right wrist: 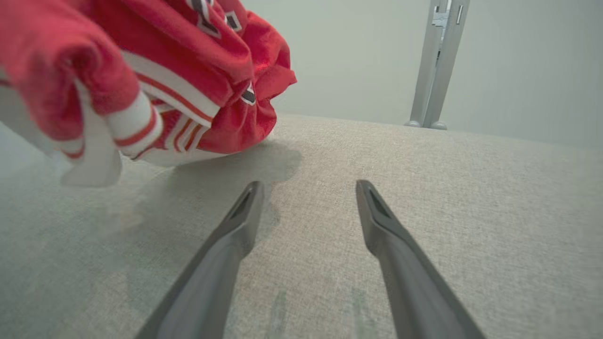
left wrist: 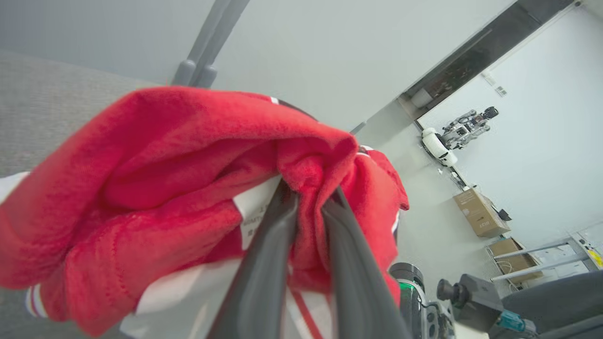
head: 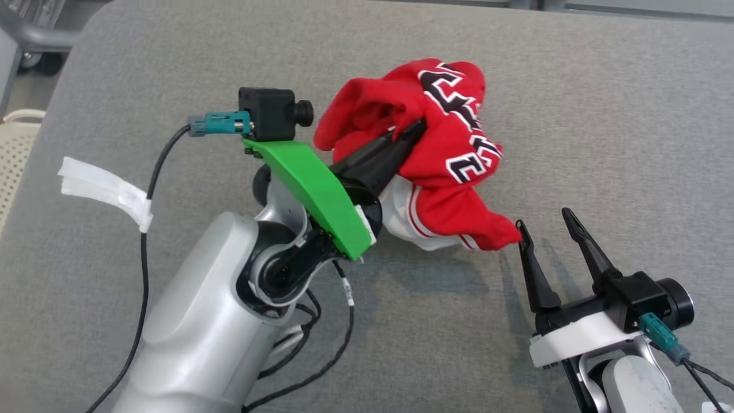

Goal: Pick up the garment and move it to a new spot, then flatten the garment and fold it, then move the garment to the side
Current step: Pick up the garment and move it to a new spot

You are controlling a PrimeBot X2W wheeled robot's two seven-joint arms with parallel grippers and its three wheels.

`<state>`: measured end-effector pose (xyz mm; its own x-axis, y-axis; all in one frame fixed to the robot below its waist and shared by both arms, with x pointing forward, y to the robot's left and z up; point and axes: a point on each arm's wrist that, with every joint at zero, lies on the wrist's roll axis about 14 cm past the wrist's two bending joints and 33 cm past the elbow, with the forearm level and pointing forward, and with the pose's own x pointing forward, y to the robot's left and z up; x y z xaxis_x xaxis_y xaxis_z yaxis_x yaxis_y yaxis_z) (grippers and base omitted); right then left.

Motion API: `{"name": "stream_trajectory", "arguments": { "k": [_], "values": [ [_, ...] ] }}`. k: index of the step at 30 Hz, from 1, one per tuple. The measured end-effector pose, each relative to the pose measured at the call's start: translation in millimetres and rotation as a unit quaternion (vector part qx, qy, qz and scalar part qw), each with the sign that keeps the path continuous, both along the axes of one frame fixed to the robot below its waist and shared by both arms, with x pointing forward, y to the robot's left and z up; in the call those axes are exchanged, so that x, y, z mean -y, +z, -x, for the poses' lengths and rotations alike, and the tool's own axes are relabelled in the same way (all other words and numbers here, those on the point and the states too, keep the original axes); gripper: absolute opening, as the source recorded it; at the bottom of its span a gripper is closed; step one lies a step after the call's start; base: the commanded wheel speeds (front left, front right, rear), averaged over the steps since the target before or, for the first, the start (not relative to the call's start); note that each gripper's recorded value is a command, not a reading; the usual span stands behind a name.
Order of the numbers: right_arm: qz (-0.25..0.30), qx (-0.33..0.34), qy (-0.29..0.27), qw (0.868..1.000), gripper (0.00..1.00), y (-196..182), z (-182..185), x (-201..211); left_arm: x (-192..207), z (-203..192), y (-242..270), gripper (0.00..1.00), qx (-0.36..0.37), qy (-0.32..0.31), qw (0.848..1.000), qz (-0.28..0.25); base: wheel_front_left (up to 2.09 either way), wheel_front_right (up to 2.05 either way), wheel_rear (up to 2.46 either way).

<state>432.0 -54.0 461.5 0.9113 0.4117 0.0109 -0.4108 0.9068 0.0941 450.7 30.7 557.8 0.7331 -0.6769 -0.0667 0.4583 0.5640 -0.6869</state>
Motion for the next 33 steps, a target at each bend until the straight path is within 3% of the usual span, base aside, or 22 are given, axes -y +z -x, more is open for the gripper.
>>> {"name": "stream_trajectory", "arguments": {
  "k": [5, 9, 15, 16, 17, 18, 22, 26, 27, 30, 33],
  "values": [
    [-0.005, -0.001, -0.046, 0.999, 1.00, 5.4, 8.3, 32.1, 34.4, 12.1, 22.2, 0.00, 0.015, -0.042, 0.999, 0.023, 0.00, 0.00, 0.00],
    [-0.002, -0.002, -0.092, 0.996, 1.00, 8.6, 19.6, 64.2, 39.1, -2.0, 6.7, 0.00, -0.006, -0.016, 1.000, 0.008, 0.00, 0.00, 0.00],
    [-0.004, 0.003, -0.121, 0.993, 1.00, 15.9, 33.7, 83.7, -1.6, -28.2, -93.4, 0.00, -0.115, 0.057, 0.985, -0.118, 0.00, 0.00, 0.00],
    [-0.004, 0.003, -0.126, 0.992, 1.00, 16.6, 35.6, 87.4, -13.3, -31.5, -107.7, 0.25, -0.120, 0.072, 0.979, -0.150, 0.00, 0.00, 0.00],
    [-0.004, 0.004, -0.131, 0.991, 1.00, 17.8, 37.6, 90.7, -25.3, -36.9, -116.1, 0.69, -0.118, 0.093, 0.974, -0.171, 0.00, 0.00, 0.00],
    [-0.003, 0.004, -0.136, 0.991, 1.00, 18.2, 39.6, 93.9, -35.8, -41.4, -122.8, 1.00, -0.118, 0.111, 0.969, -0.187, 0.00, 0.00, 0.00],
    [0.000, -0.009, -0.147, 0.989, 1.00, 11.5, 49.3, 100.8, -67.5, -55.5, -130.4, 1.00, -0.072, 0.156, 0.948, -0.269, 0.00, 0.00, 0.00],
    [0.003, -0.023, -0.132, 0.991, 1.00, 2.1, 53.9, 91.0, -114.4, -51.1, -142.9, 1.00, -0.049, 0.189, 0.915, -0.354, 0.00, 0.00, 0.00],
    [0.003, -0.023, -0.128, 0.992, 1.00, 2.5, 53.9, 88.4, -121.7, -51.9, -137.9, 1.00, -0.039, 0.205, 0.913, -0.351, 0.00, 0.00, 0.00],
    [0.004, -0.020, -0.116, 0.993, 1.00, 4.2, 56.1, 81.3, -116.3, -51.1, -115.0, 1.00, 0.001, 0.221, 0.923, -0.315, 0.00, 0.00, 0.00],
    [0.011, -0.017, -0.098, 0.995, 1.00, 4.9, 57.0, 70.2, -65.8, -28.2, -97.4, 1.00, 0.044, 0.164, 0.949, -0.266, 0.00, 0.00, 0.00]
  ]
}}
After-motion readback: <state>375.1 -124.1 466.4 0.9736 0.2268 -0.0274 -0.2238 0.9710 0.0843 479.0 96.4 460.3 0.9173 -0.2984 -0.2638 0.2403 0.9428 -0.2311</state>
